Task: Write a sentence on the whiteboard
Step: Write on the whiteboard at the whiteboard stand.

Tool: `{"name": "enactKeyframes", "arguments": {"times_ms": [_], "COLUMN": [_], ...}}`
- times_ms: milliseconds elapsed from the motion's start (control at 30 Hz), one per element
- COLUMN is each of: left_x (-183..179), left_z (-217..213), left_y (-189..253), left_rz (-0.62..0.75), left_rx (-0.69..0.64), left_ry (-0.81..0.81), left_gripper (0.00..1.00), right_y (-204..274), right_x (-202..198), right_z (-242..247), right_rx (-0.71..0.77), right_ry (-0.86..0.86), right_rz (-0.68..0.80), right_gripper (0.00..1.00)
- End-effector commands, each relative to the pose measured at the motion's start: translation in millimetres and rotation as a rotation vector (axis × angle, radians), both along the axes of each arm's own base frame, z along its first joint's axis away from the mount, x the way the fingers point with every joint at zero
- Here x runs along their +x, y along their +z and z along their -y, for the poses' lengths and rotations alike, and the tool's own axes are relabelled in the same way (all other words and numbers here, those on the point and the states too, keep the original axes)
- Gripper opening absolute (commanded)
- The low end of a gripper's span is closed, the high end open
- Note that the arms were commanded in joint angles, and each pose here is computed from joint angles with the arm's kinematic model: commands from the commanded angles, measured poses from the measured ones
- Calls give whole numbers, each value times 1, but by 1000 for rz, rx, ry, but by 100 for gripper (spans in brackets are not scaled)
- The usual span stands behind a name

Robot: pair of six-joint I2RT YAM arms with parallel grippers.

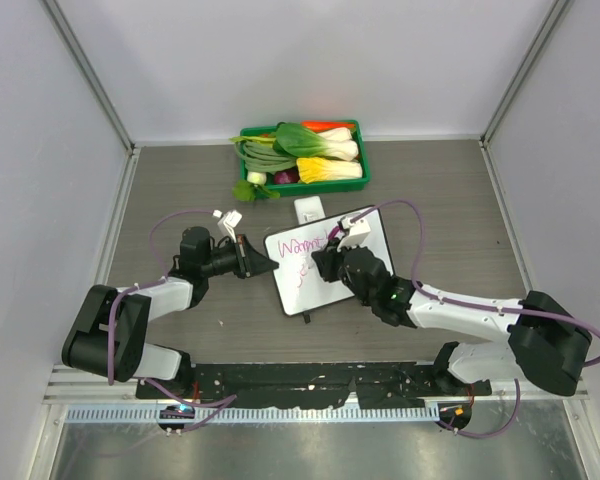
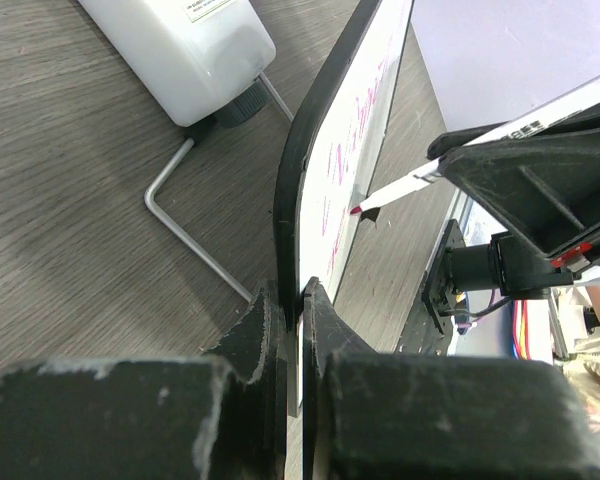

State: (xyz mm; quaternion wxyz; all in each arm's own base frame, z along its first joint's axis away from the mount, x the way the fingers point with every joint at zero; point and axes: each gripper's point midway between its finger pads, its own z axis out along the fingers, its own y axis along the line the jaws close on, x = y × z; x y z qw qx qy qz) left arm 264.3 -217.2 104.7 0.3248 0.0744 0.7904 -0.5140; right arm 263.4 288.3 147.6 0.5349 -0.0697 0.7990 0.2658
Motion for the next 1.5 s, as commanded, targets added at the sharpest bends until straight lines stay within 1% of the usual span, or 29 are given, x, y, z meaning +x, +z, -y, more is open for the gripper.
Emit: {"name": "enactKeyframes", "arguments": {"times_ms": [0,300,533,1033,1267,1467], "left_x": [13,13,13,12,12,12], "left_z": [-12,-12,-12,-12,-12,-11], "left_y": [-20,-21,-21,-20,-20,-20], "left_rz": [20,19,19,21,22,18], "left_rx": [94,96,96,95,93,92], "left_ry": [71,72,72,69,68,67], "left_gripper": [0,0,0,0,0,0], "right_y": [46,45,29,-1,-12,-15], "right_x": [15,17,21,7,-6,-7], "right_z": [2,-8,-5,5,7,7], "right_rx": [54,65,38,-19,-3,3], "right_ry": [-51,-36,-60,-34,-4,-1], "right_rz": [103,100,87,17,-21,-24], "right_gripper": [1,1,1,1,1,1]}}
